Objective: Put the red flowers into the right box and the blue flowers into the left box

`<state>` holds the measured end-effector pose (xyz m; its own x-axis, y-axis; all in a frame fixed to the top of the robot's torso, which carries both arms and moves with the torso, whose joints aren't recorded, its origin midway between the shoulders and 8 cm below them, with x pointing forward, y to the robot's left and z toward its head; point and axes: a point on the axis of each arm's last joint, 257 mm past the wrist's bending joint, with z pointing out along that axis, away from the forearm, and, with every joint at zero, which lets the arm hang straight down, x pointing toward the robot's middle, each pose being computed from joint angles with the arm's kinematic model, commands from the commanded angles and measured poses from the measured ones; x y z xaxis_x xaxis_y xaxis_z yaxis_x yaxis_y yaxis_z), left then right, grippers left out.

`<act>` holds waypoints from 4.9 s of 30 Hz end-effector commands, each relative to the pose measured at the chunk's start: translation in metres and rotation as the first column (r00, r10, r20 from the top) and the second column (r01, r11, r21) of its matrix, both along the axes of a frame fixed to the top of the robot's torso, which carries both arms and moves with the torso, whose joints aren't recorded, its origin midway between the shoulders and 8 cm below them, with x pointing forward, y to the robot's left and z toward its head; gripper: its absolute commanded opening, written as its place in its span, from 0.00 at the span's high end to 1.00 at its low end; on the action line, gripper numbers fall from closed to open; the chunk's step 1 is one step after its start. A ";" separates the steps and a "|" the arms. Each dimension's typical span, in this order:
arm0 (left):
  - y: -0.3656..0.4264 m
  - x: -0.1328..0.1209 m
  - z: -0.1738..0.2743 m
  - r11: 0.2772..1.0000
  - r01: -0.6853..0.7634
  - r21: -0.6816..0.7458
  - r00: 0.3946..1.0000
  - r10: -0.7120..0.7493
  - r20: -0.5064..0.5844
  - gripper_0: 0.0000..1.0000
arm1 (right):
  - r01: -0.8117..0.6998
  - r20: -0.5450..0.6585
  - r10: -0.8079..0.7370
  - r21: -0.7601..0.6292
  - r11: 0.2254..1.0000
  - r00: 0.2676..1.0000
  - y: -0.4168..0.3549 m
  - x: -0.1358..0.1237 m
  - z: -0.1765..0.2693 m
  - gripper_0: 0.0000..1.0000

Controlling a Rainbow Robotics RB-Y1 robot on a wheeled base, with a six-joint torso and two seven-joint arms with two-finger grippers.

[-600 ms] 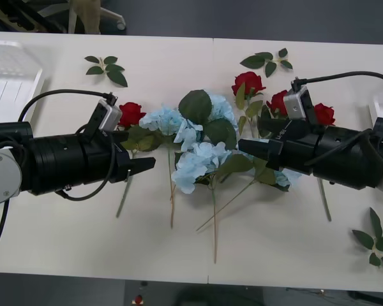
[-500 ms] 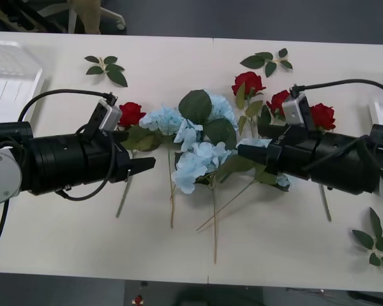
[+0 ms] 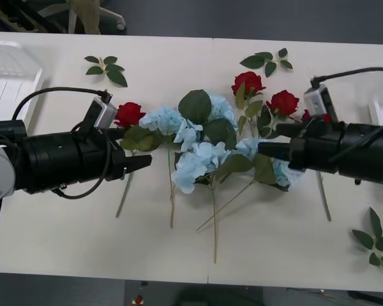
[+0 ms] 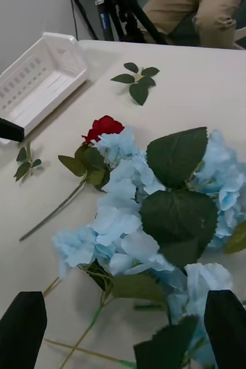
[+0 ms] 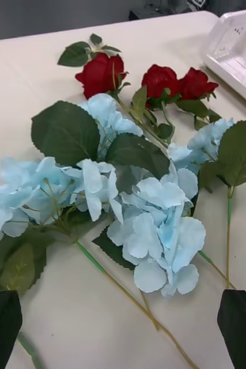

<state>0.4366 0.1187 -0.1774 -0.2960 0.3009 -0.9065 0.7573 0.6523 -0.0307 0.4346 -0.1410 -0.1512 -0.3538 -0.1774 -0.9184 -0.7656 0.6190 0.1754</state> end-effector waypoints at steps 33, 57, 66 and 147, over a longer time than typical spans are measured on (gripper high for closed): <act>0.040 0.043 -0.047 0.931 -0.260 0.256 0.931 0.312 -0.187 0.00 | 0.715 -0.306 -0.745 -0.225 0.662 0.593 -0.144 0.057 -0.011 0.20; 0.047 0.067 -0.117 0.864 -0.202 0.462 0.910 0.340 -0.238 0.00 | 0.765 -0.200 -0.852 -0.377 0.522 0.483 -0.198 0.086 -0.066 0.20; 0.049 0.072 -0.127 0.837 -0.187 0.514 0.914 0.340 -0.222 0.00 | 0.770 -0.179 -0.854 -0.373 0.518 0.488 -0.198 0.094 -0.074 0.20; 0.015 0.072 0.080 0.987 -0.148 0.063 0.988 0.145 0.043 1.00 | 0.726 -0.164 -0.872 -0.495 0.477 0.461 -0.205 0.134 -0.172 1.00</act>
<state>0.5175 0.1603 -0.1232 -0.4177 0.2894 -0.8613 0.5823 0.8129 -0.0092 0.5713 -0.3447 -0.3184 -0.7582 0.0849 -0.6465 0.1536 0.9868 -0.0505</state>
